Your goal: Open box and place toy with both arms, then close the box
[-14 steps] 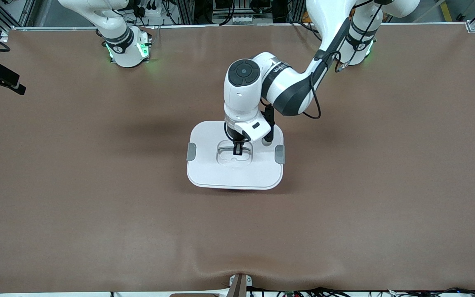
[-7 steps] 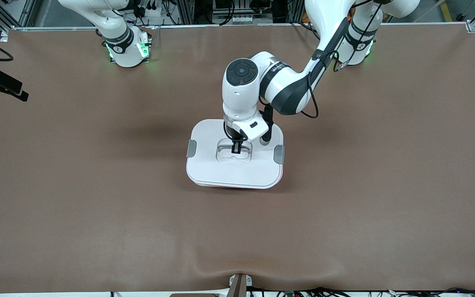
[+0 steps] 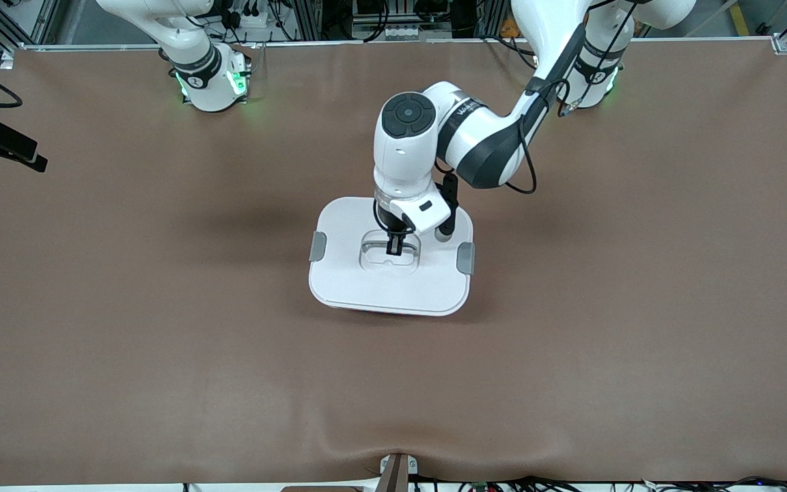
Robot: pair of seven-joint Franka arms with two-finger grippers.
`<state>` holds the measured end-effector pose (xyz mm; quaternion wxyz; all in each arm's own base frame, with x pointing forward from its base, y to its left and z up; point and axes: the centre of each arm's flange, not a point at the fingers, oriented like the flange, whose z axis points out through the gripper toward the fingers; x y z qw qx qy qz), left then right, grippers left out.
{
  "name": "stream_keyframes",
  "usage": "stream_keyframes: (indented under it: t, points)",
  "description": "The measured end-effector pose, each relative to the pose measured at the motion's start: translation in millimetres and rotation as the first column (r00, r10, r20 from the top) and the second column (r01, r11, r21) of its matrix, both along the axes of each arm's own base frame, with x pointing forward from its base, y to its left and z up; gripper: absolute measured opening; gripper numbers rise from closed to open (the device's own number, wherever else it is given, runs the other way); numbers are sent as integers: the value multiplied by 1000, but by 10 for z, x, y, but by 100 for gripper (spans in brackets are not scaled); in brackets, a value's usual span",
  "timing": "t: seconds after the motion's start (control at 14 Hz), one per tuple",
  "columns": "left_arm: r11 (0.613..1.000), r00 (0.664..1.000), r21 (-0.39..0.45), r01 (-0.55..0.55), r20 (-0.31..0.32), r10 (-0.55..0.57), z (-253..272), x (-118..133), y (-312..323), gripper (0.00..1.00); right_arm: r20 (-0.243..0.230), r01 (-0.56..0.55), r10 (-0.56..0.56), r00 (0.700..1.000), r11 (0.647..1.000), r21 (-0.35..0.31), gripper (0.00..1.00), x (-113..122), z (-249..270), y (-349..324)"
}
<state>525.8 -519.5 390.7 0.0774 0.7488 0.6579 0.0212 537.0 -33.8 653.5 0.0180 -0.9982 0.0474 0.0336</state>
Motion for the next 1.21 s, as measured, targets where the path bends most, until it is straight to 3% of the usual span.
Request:
stream_keyframes:
  t: [0.71,1.21]
  points:
    - [998,1000,-59,-6,-21,4,-83,14,74,7,1,-14,14,1000,1000,0,100,11,-2,74]
    - [998,1000,-53,-14,-29,13,-126,-3,163,7,12,-11,11,1000,1000,-1,100,75,-48,58]
